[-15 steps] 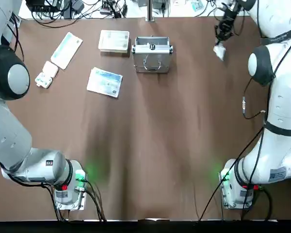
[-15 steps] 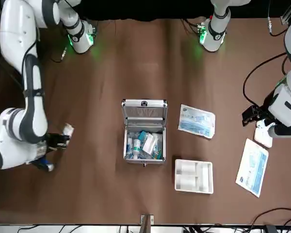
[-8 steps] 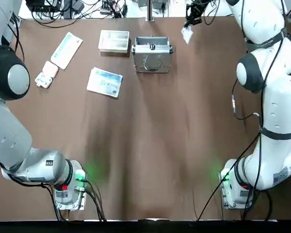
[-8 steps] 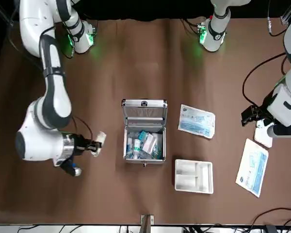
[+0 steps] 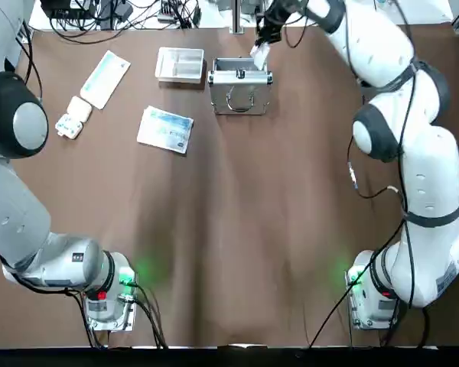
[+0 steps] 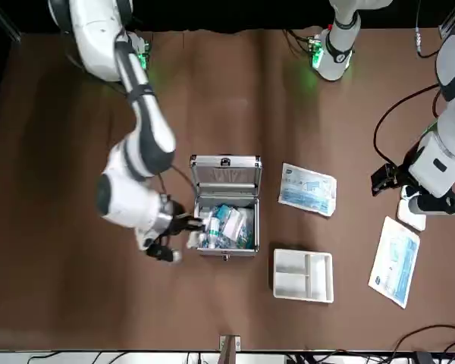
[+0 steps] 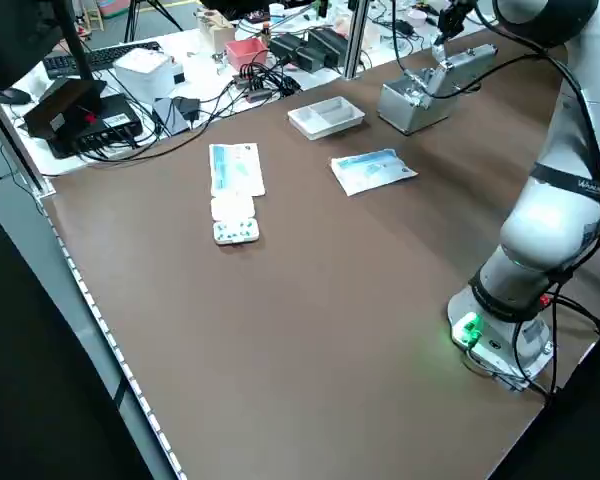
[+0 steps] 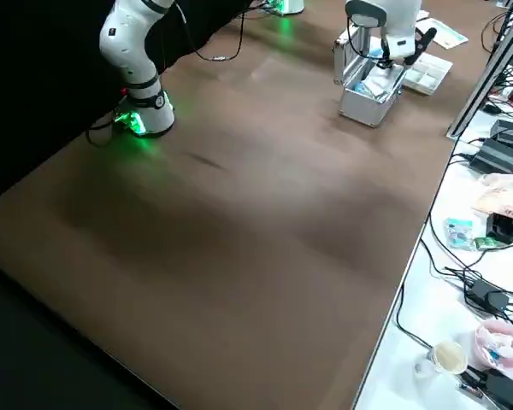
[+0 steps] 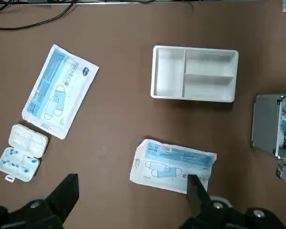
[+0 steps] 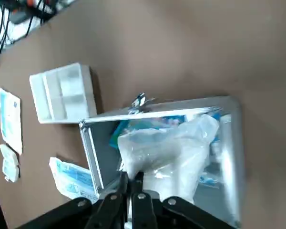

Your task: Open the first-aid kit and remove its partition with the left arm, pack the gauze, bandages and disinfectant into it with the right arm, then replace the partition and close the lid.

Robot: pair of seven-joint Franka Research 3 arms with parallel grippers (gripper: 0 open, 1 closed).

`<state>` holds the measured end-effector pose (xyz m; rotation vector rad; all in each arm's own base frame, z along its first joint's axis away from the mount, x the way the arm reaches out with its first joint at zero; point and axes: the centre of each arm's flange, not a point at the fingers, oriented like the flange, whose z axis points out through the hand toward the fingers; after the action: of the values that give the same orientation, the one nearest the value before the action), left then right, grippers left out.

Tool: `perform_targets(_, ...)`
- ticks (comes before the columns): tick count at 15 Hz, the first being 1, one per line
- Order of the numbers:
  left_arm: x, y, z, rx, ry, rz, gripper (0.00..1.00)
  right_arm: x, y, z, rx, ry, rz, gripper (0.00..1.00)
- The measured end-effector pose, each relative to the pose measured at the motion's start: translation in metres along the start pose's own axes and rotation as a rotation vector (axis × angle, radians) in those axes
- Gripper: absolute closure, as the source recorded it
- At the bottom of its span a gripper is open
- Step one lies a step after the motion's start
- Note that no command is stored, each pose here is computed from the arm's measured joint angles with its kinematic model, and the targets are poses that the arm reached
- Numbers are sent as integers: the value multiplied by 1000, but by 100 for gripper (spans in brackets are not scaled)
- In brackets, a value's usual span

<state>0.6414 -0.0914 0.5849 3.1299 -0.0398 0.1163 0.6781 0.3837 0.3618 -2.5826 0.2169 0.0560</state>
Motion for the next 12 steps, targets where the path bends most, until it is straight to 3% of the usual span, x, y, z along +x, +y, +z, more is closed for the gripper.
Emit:
perform_targets(6,0,0,0,0,-1,1,0,-31,-3,96,-58,-17,-35,95)
perform_targets(12,0,16,9,-2,-14,44,0,-32,3,111,-70,-20,-49,90)
